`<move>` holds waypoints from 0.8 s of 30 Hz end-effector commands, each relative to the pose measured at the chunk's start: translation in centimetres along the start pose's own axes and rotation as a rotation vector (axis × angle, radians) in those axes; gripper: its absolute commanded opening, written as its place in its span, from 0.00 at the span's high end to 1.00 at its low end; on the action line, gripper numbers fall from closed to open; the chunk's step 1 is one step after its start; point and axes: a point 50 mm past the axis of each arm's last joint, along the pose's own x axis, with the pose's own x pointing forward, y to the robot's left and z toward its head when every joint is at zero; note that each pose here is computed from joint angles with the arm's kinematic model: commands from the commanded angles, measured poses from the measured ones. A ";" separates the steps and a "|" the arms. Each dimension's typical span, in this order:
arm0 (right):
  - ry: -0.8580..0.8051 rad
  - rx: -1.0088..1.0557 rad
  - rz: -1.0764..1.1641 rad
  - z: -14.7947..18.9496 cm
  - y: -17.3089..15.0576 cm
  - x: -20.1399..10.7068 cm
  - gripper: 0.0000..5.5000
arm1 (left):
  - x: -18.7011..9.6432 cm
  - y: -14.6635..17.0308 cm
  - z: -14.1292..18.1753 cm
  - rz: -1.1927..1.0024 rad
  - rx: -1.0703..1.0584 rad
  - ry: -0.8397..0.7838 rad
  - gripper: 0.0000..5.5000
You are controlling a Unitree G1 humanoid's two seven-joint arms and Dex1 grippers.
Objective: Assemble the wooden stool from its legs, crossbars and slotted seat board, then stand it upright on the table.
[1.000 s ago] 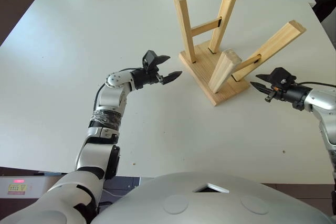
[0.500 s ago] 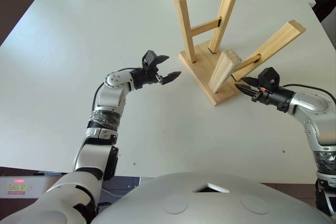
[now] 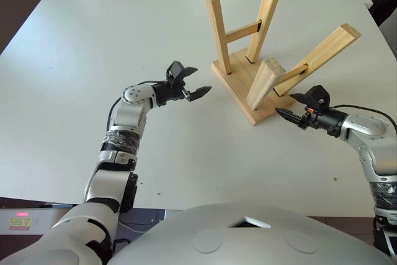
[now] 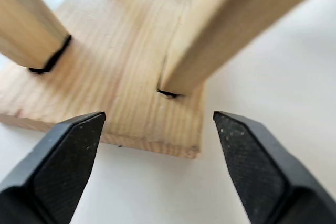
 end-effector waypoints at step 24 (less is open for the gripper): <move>-0.119 0.165 -0.081 1.3 -0.7 2.8 0.02 | -0.1 0.5 0.1 0.004 0.017 0.023 0.20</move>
